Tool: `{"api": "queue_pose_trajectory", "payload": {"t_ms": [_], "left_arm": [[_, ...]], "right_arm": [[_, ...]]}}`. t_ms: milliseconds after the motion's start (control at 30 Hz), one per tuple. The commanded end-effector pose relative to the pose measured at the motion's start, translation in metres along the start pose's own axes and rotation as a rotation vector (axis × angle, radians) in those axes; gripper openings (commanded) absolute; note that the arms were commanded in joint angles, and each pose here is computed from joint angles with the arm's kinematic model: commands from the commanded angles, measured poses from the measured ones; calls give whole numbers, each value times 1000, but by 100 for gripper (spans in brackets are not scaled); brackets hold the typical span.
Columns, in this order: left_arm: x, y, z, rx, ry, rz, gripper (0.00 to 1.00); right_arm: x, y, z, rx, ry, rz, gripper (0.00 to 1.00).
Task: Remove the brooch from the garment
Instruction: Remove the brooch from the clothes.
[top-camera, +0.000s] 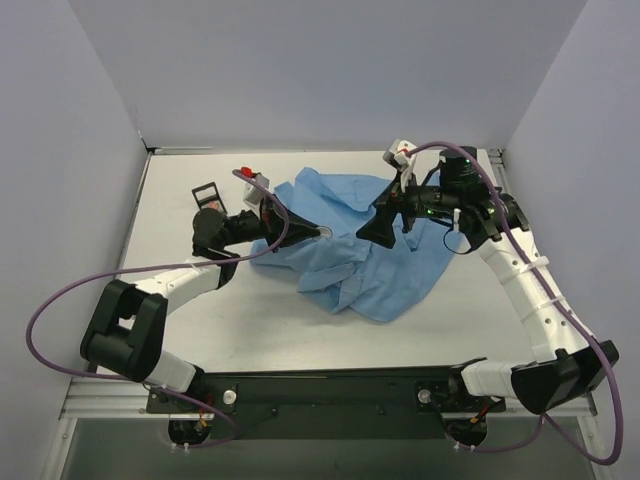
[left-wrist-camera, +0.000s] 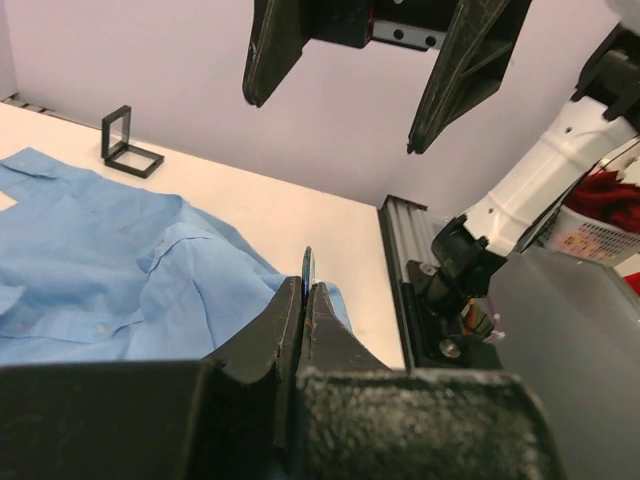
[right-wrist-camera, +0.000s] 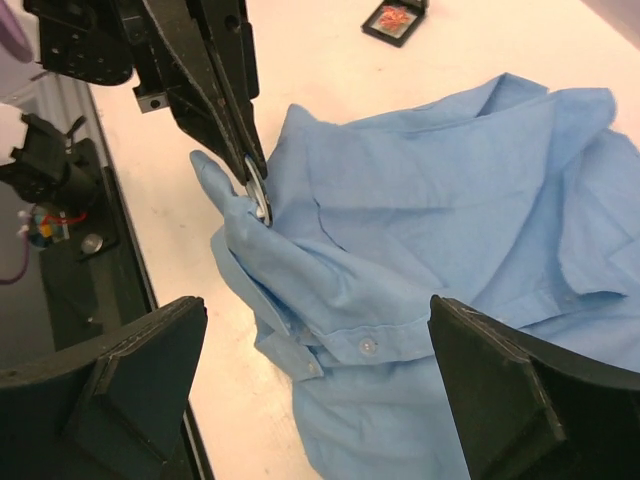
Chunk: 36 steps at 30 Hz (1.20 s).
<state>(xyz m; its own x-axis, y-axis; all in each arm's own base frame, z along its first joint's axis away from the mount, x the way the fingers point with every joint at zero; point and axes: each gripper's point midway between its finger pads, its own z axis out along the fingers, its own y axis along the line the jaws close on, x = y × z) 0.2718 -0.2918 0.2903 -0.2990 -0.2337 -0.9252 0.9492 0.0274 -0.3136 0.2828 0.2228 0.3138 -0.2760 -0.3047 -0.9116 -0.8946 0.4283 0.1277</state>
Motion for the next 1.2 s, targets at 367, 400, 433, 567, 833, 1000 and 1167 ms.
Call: {"api": "queue_pose_trajectory", "payload": {"t_ms": [367,400,433,567,833,1000,1167], "left_arm": [[-28,-50,7,136,-190,44,0],[-27,-48,7,134,-189,36,0],[-25,-47,8,132,-189,24,0],[-22,-46,10,133,-186,14,0],[-18,-46,12,141,-178,5,0],[-16,-48,12,150,-173,2,0],[-15,-48,13,153,-170,2,0]], "right_arm": [[13,32,33,-241,-51,-61,54],[17,35,36,-248,-41,-68,51],[19,35,39,-240,-32,-73,46],[27,42,47,-284,-13,-84,40],[29,39,59,-284,8,-76,38],[29,38,62,-290,10,-68,36],[22,42,60,-311,-6,-62,33]]}}
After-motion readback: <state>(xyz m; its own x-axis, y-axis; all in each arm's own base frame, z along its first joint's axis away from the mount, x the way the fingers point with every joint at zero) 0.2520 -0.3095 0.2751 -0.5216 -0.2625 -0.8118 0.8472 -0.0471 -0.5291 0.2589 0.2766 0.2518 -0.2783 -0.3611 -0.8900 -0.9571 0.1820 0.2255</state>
